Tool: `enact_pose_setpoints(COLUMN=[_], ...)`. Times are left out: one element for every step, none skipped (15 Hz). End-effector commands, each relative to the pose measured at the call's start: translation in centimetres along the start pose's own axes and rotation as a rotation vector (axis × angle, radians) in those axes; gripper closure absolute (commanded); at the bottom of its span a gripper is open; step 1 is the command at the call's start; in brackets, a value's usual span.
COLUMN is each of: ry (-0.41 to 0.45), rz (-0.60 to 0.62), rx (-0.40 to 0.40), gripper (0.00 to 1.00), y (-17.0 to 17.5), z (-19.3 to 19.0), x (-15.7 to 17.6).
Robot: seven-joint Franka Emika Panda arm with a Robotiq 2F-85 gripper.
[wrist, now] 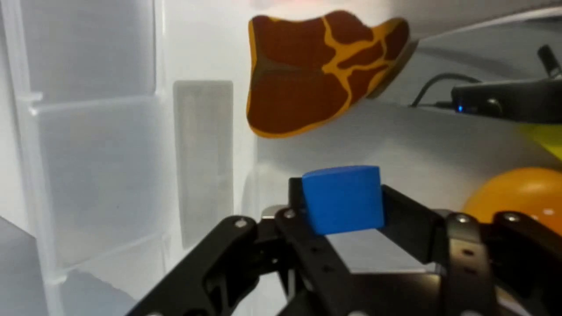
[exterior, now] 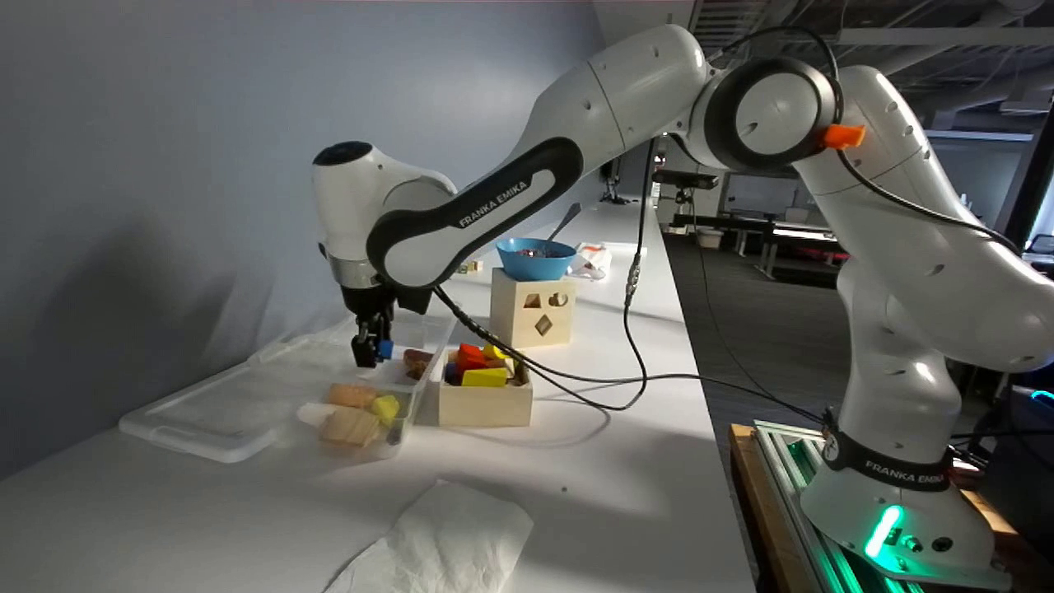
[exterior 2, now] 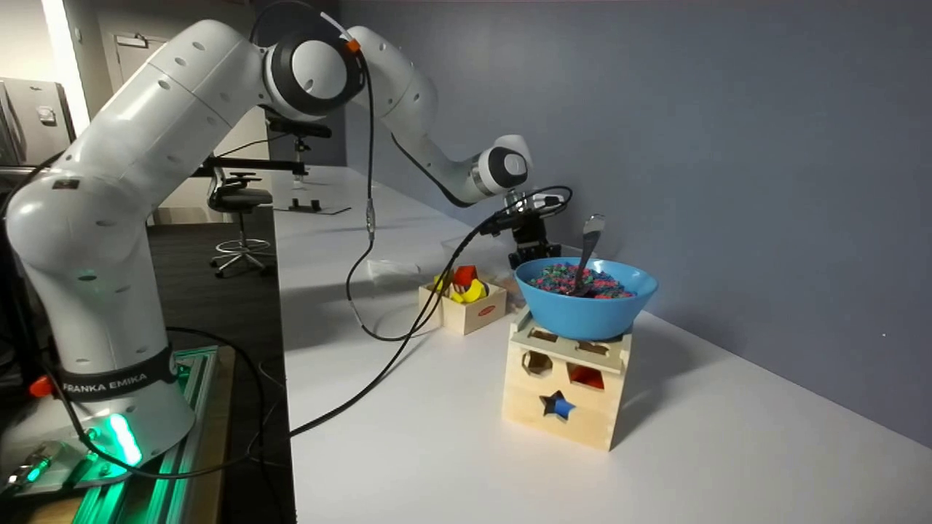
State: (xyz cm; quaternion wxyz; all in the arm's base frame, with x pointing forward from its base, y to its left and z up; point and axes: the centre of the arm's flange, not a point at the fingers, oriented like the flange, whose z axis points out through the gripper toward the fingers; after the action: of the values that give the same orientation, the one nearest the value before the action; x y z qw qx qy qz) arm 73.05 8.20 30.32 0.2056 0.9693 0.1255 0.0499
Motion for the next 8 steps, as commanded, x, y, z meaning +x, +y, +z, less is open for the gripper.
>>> enact_pose_setpoints(ry=[0.128,0.162,0.189,0.212,0.229,0.248,0.255,0.262], rz=[0.007,-0.016,-0.045,-0.07,-0.093,-0.114,-0.123,-0.117], rx=[0.043,0.067,0.092,0.115,0.135,0.157,0.17,0.182], gripper=[0.82,0.82,0.82,0.82,0.82,0.82,0.82,0.82], y=[1.0,1.3,1.6,2.0,2.4,2.9,3.3,4.0], z=[-4.3,-5.4,-6.3,-7.0,-7.6,-8.1,-8.3,-8.5], x=[-3.1,-3.6,-4.4,-5.4,-6.7,-8.4,-9.9,-10.9])
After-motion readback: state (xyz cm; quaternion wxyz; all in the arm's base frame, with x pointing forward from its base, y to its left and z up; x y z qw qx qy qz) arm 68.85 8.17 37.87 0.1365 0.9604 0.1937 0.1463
